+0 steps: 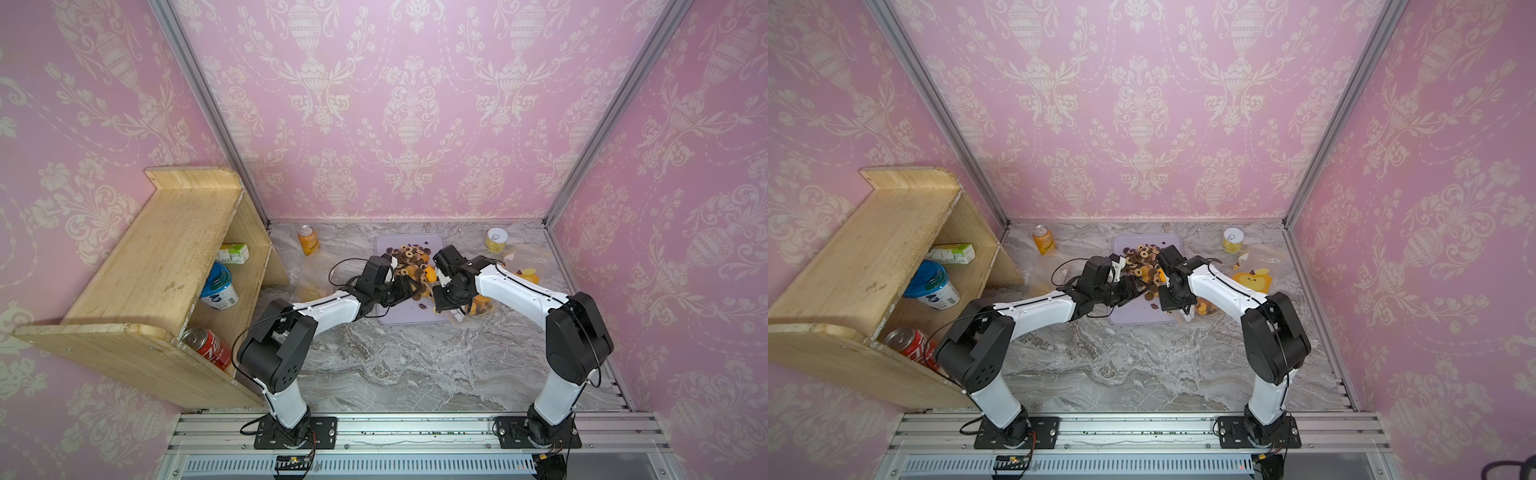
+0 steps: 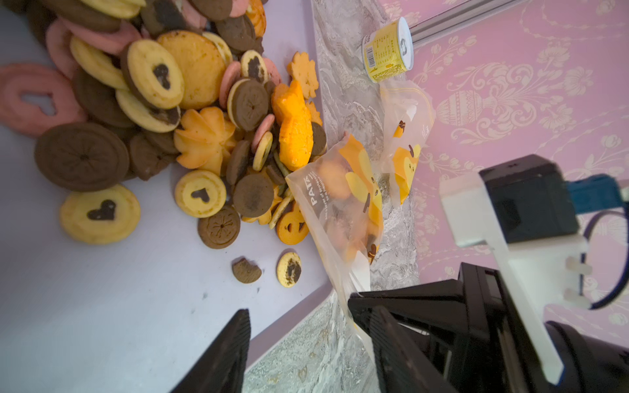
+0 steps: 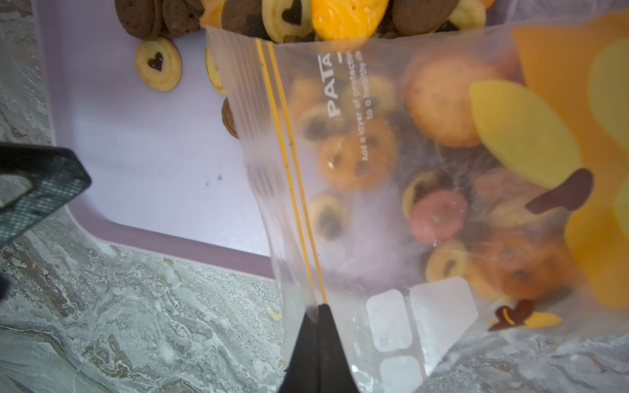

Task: Pour cookies out of the ziploc bag
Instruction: Open the ziploc bag at the center of the board.

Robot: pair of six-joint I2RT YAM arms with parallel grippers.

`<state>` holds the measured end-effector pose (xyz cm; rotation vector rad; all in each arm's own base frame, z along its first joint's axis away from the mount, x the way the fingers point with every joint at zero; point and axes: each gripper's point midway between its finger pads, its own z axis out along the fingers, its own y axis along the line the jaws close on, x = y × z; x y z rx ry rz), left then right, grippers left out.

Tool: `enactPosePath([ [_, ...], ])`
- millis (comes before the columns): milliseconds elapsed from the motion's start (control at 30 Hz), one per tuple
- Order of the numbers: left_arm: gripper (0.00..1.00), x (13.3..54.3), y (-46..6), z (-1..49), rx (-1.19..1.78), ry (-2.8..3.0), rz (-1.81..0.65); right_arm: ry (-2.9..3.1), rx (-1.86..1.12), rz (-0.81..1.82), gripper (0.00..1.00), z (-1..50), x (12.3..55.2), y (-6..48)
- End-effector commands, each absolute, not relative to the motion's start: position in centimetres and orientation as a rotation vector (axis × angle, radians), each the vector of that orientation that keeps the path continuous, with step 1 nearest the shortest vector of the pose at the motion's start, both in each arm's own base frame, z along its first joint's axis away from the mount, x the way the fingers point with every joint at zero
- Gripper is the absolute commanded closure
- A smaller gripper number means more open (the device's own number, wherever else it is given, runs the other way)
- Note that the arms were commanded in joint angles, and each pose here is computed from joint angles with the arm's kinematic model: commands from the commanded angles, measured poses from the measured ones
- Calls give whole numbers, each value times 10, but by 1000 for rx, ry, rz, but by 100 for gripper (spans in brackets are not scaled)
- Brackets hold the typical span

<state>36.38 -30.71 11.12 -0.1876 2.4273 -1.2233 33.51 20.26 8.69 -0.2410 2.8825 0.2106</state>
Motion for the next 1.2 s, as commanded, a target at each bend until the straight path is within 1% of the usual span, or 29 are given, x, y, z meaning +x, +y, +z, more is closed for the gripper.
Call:
enactPosePath([
  [0, 47, 353, -329, 105, -150, 2423, -1319, 2872, -231, 194, 100, 92, 336, 203],
  [100, 49, 349, -346, 102, -132, 2419, -1366, 2873, -228, 214, 100, 93, 336, 204],
  [233, 50, 347, -363, 94, -138, 2414, -1416, 2874, -231, 248, 100, 94, 334, 208],
  [400, 53, 352, -373, 88, -174, 2391, -1478, 2874, -226, 268, 100, 95, 332, 208],
  [567, 61, 353, -377, 83, -179, 2391, -1493, 2871, -205, 295, 100, 98, 330, 205],
  [733, 63, 353, -382, 86, -168, 2363, -1534, 2876, -178, 325, 100, 98, 328, 201],
  [833, 69, 351, -388, 86, -158, 2361, -1558, 2874, -155, 347, 100, 98, 327, 199],
  [933, 79, 351, -392, 84, -169, 2370, -1574, 2877, -125, 387, 100, 98, 326, 198],
  [1033, 86, 351, -396, 84, -174, 2366, -1596, 2873, -85, 417, 100, 100, 327, 194],
  [1167, 94, 349, -399, 86, -162, 2368, -1600, 2863, -43, 400, 100, 102, 327, 185],
])
